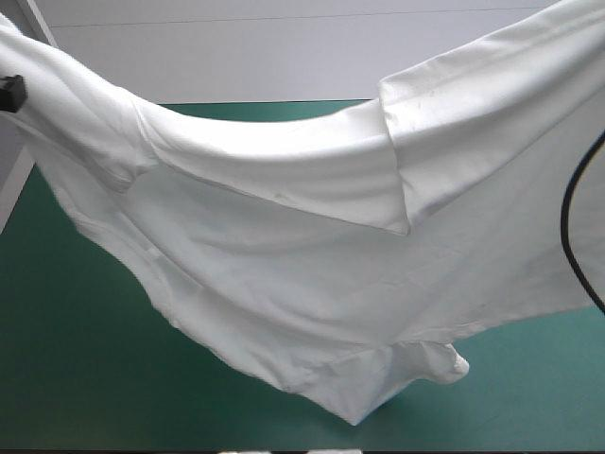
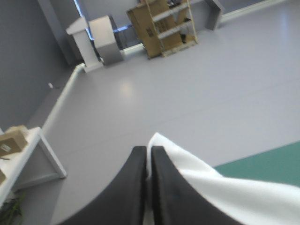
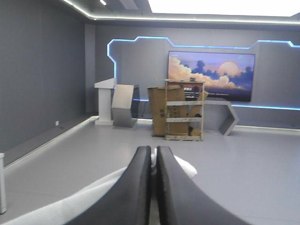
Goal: Fold the cloth
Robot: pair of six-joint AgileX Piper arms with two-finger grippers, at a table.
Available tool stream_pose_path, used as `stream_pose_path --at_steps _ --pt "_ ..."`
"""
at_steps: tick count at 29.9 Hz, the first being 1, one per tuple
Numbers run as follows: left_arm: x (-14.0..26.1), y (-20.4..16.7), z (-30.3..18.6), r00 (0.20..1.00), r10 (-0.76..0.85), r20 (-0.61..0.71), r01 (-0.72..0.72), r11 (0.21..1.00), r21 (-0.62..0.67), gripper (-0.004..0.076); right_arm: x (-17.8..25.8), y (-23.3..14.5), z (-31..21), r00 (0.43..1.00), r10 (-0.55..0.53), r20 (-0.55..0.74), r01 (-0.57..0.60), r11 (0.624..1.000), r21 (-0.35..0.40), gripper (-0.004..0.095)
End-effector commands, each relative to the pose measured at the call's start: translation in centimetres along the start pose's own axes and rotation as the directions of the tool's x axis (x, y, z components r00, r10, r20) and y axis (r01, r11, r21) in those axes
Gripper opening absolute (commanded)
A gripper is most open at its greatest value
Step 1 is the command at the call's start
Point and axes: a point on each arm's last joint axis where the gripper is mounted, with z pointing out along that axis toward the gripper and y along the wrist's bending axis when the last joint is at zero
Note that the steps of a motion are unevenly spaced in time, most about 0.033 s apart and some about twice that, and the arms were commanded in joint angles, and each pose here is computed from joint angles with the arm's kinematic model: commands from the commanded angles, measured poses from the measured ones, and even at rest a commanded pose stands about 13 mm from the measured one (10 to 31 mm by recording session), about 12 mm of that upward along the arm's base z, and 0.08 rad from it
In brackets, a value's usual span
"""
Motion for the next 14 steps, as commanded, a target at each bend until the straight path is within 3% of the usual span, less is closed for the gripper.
stream_pose_path --at_steps 1,4,9,14 --pt "0.6 -1.2 3.7 1.0 -0.021 0.013 0.02 0.998 0.063 0.0019 0.9 -0.6 3.4 0.999 0.048 0.018 -0.046 0.997 -0.058 -0.0017" --pt "2.9 -2.3 8.2 0.997 -0.015 -0.073 0.021 0.996 0.082 0.0019 3.4 -1.6 7.1 0.994 0.09 -0.065 -0.096 0.991 -0.092 -0.0017" --pt "8.1 -5.0 15.9 0.982 -0.043 -0.184 0.067 0.99 0.128 0.0019 9.8 -4.4 14.6 0.965 0.129 -0.229 -0.15 0.986 -0.075 -0.0017" --pt "14.0 -7.9 22.7 0.959 -0.08 -0.272 0.128 0.979 0.16 0.0019 20.0 -7.2 22.5 0.889 0.193 -0.416 -0.225 0.974 -0.028 -0.0017"
